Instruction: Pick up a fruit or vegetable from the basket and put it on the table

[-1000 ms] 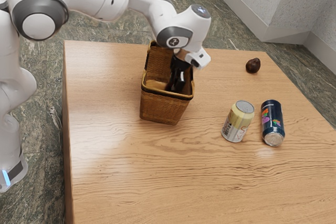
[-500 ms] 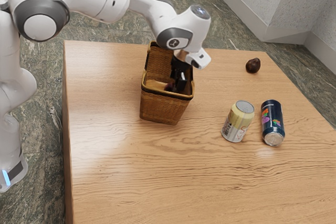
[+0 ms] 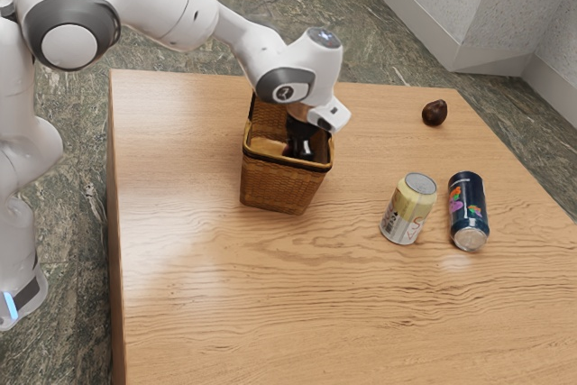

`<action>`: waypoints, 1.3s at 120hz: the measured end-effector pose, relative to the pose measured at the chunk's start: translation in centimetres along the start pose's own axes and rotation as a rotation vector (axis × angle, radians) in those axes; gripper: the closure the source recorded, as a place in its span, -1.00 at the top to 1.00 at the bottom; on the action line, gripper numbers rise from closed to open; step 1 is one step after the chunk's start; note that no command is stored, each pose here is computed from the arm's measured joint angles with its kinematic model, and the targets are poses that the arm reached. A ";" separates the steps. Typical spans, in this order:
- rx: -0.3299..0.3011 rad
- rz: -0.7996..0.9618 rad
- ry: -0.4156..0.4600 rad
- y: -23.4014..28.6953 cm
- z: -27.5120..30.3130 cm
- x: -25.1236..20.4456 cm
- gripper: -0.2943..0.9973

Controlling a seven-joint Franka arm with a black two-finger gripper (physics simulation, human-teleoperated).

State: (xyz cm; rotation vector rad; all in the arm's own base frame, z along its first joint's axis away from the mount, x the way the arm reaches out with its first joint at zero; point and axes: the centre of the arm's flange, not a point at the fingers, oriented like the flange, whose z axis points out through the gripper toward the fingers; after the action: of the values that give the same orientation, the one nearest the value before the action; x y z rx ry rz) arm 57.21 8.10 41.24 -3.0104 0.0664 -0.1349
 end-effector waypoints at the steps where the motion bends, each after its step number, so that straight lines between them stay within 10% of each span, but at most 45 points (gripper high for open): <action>1: -0.002 -0.003 0.000 -0.1 0.0 0.0 0.26; 55: 0.107 0.061 -0.007 -1.5 -12.5 2.9 -0.11; 99: 0.170 0.106 -0.054 0.9 -22.3 3.1 0.01; 156: 0.167 0.230 0.299 7.8 -16.3 8.4 0.01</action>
State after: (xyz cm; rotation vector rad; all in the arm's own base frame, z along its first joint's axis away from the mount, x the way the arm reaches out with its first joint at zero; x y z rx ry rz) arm 63.80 -2.09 57.03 -2.7668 0.4058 -0.5360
